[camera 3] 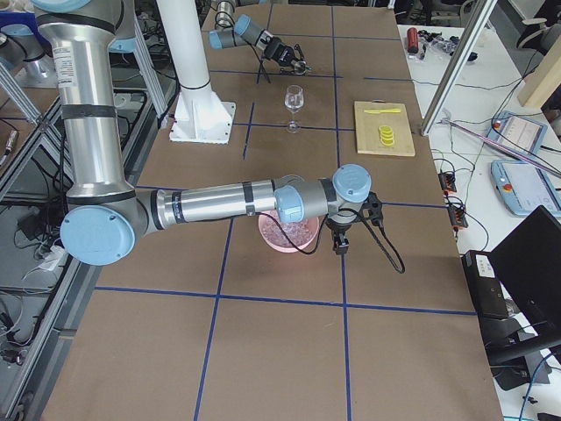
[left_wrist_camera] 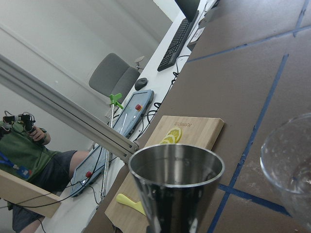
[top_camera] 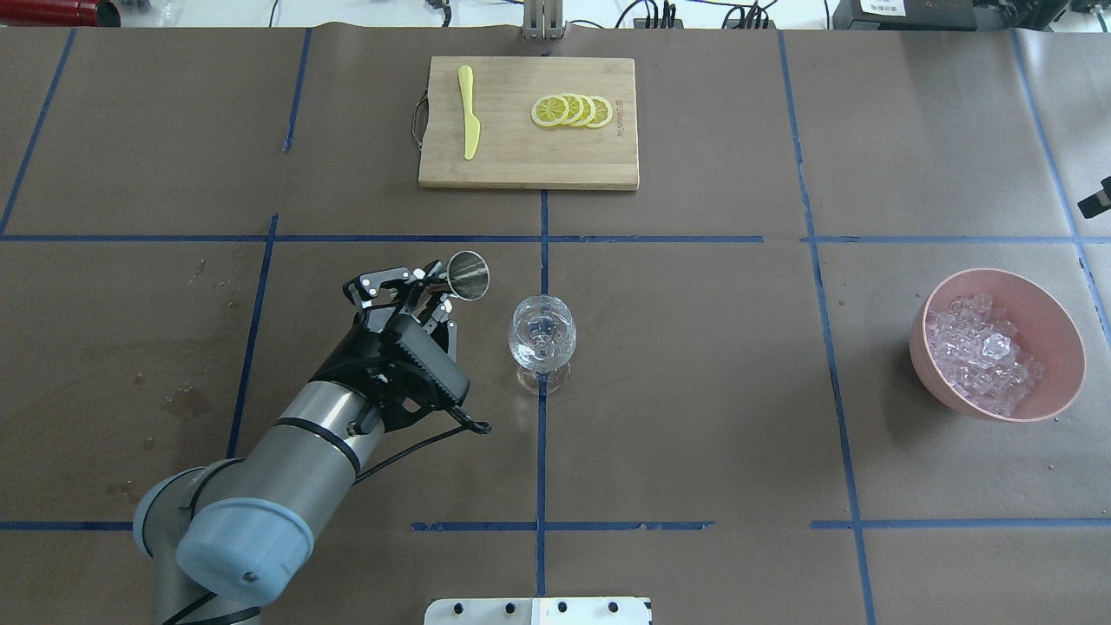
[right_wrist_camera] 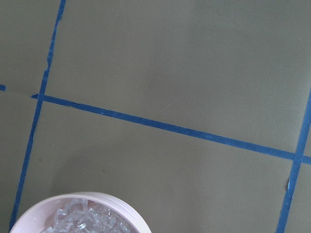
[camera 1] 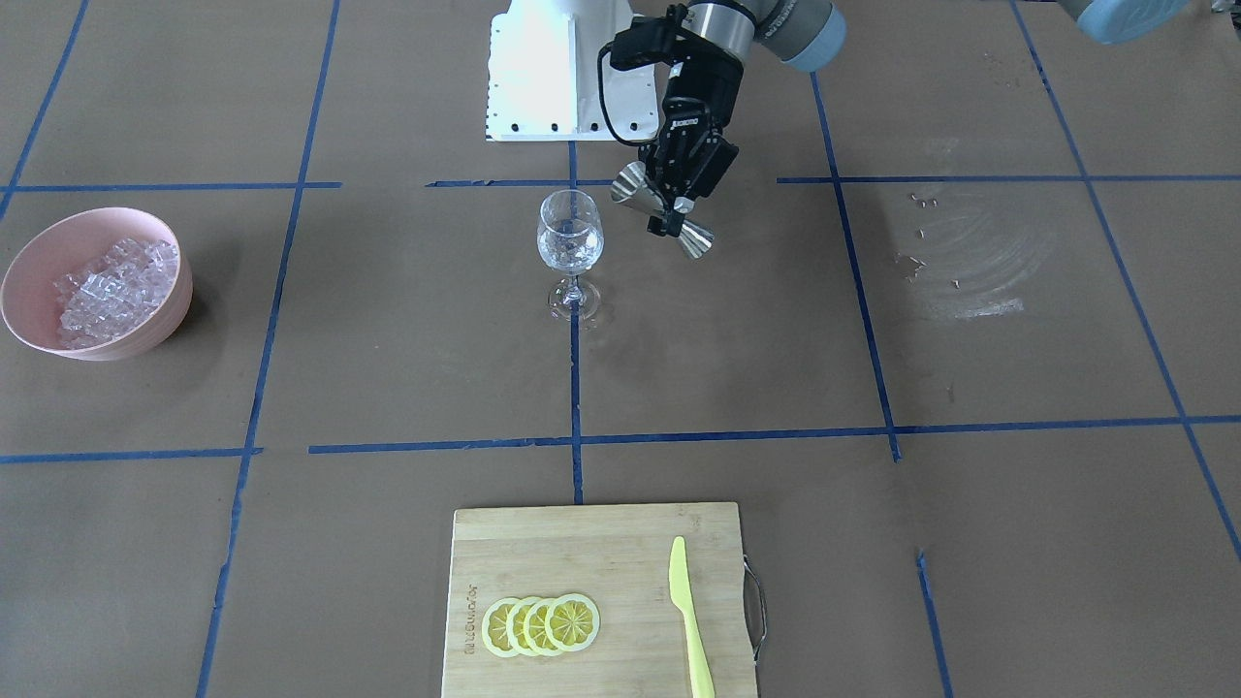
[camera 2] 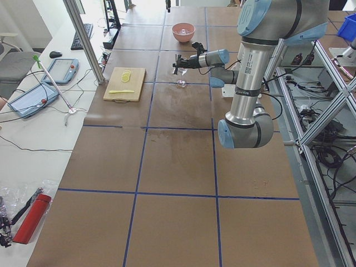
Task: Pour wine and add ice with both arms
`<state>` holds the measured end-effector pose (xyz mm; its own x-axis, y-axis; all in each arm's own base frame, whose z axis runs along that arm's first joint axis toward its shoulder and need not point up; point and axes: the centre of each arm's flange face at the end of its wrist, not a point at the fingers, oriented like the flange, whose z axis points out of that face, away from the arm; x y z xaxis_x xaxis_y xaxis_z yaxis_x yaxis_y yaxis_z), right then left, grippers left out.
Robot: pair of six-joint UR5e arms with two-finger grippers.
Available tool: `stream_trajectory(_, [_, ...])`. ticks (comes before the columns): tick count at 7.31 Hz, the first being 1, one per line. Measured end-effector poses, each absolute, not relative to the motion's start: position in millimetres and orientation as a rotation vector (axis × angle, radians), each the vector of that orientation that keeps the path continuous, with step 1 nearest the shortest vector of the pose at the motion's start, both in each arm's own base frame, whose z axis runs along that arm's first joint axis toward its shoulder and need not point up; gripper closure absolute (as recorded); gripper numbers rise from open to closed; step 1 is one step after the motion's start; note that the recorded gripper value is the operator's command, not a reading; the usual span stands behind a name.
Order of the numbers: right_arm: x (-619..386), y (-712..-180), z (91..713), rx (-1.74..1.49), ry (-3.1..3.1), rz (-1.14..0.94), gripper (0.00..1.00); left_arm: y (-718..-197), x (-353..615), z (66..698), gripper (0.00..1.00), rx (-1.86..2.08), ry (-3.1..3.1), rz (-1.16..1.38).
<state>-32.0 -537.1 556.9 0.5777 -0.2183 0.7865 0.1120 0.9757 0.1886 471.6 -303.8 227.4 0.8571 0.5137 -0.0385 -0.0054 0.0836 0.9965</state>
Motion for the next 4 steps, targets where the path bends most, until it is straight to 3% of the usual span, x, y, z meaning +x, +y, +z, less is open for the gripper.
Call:
stream_trajectory(2, [-34,-540,555,0.125,-0.935,-0.198,0.0,-296,448,293,1.0,1.335,0.669,0.212])
stream_trajectory(4, [-36,-541,554,0.125,-0.935,-0.202,0.0,-288,397,401,1.0,1.265,0.803,0.014])
